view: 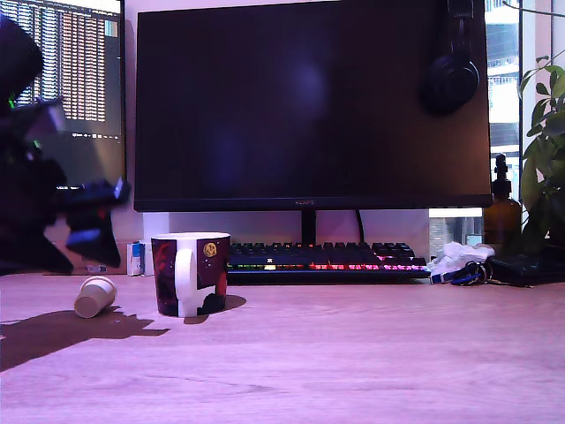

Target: Pick up the coffee capsules on the table and drop them inside the coffee cup

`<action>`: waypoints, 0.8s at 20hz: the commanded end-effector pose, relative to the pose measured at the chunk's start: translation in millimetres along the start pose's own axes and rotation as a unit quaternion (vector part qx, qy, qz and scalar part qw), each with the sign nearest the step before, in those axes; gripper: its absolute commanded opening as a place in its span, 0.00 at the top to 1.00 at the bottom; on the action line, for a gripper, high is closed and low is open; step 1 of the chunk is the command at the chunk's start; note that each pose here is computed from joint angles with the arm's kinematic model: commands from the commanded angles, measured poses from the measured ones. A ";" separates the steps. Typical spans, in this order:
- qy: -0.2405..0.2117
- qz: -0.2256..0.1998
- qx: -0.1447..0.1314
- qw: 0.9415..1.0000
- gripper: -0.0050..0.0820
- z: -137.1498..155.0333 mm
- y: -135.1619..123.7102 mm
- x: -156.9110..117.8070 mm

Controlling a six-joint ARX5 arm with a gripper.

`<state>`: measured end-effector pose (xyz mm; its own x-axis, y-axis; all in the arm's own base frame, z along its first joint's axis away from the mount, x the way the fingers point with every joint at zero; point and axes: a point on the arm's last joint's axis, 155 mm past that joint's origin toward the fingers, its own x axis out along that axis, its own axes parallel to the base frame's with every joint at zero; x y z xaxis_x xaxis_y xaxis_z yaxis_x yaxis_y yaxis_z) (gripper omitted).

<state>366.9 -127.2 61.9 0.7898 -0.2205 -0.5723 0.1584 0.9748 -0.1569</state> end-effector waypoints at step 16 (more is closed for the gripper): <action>-0.008 0.037 0.017 0.999 0.39 -16.3 35.4 38.7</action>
<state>396.1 -104.2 29.6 0.8187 -0.1538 -0.5532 0.1204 0.9880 -0.0965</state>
